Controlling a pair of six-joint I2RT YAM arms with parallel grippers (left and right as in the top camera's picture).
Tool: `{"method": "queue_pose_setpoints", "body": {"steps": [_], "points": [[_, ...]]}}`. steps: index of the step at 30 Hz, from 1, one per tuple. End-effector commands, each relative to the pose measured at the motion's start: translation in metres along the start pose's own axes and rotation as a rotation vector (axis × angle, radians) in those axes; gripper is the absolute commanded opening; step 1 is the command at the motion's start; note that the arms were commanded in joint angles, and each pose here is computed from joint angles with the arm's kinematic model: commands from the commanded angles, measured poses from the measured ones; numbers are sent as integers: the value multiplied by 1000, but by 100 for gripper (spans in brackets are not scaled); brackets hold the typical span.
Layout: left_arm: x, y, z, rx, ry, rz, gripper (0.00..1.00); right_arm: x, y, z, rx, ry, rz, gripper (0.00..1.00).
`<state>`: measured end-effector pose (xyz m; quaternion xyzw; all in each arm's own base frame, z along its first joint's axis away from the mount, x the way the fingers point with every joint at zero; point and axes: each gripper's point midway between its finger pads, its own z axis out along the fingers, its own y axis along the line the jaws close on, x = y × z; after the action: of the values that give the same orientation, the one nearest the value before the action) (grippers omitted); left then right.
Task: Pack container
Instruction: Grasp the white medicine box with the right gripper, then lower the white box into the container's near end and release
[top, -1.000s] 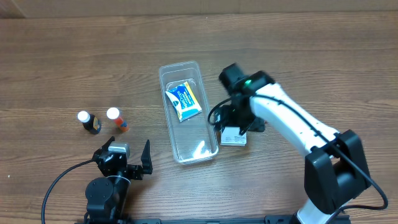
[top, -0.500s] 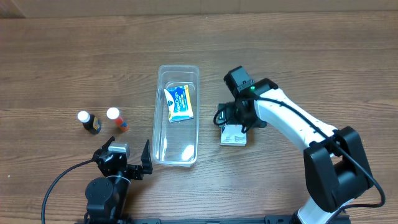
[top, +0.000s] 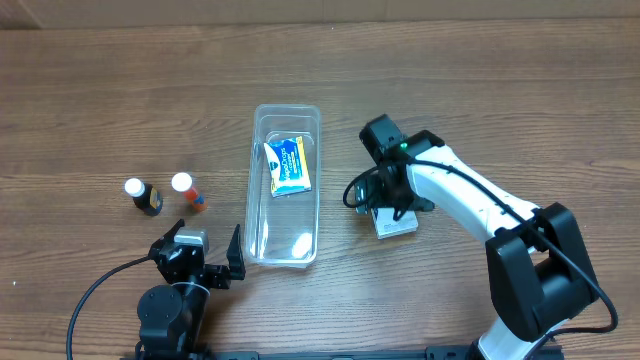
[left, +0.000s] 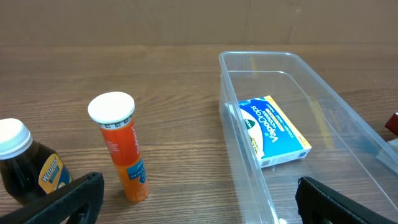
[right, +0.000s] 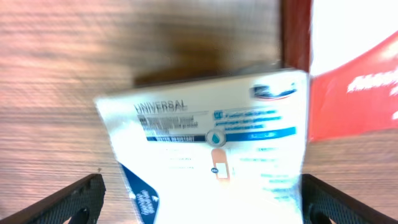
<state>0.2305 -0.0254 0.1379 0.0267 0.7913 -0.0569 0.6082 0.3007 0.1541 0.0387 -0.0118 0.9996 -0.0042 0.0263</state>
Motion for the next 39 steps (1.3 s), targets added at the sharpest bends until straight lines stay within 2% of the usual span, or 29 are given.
{"method": "queue_pose_setpoints", "body": {"steps": [1, 9, 12, 14, 16, 18, 20, 22, 27, 29, 31, 35, 36, 38, 39], "points": [[-1, 0, 0, -5, -7, 24, 100, -22, 5, -37, 6, -89, -11, 100], [-1, 0, 0, -5, -7, 24, 100, 25, -11, 29, 19, 15, -10, 100], [-1, 0, 0, -5, -7, 24, 100, 18, -5, 22, 4, -6, -15, 88], [-1, 0, 0, -5, -7, 24, 100, -3, 6, -2, -23, -58, -16, 83], [-1, 0, 0, -5, -7, 24, 100, -32, 23, -48, -65, -138, -21, 76], [-1, 0, 0, -5, -7, 24, 100, -52, 45, -99, -114, -220, -45, 74], [-1, 0, 0, -5, -7, 24, 100, -58, 77, -146, -190, -292, -90, 73], [-1, 0, 0, -5, -7, 24, 100, -42, 121, -174, -269, -327, -85, 73], [-1, 0, 0, -5, -7, 24, 100, 11, 185, -128, -310, -226, 5, 74], [-1, 0, 0, -5, -7, 24, 100, 14, 192, -93, -302, -192, 94, 74], [-1, 0, 0, -5, -7, 24, 100, 10, 189, -78, -306, -165, 145, 74], [-1, 0, 0, -5, -7, 24, 100, 24, 209, -63, -377, -44, 137, 74], [-1, 0, 0, -5, -7, 24, 100, 31, 215, -60, -382, -27, 121, 77], [-1, 0, 0, -5, -7, 24, 100, 34, 221, -59, -389, -29, 107, 91], [-1, 0, 0, -5, -7, 24, 100, 33, 221, -61, -394, -33, 106, 93]]}}
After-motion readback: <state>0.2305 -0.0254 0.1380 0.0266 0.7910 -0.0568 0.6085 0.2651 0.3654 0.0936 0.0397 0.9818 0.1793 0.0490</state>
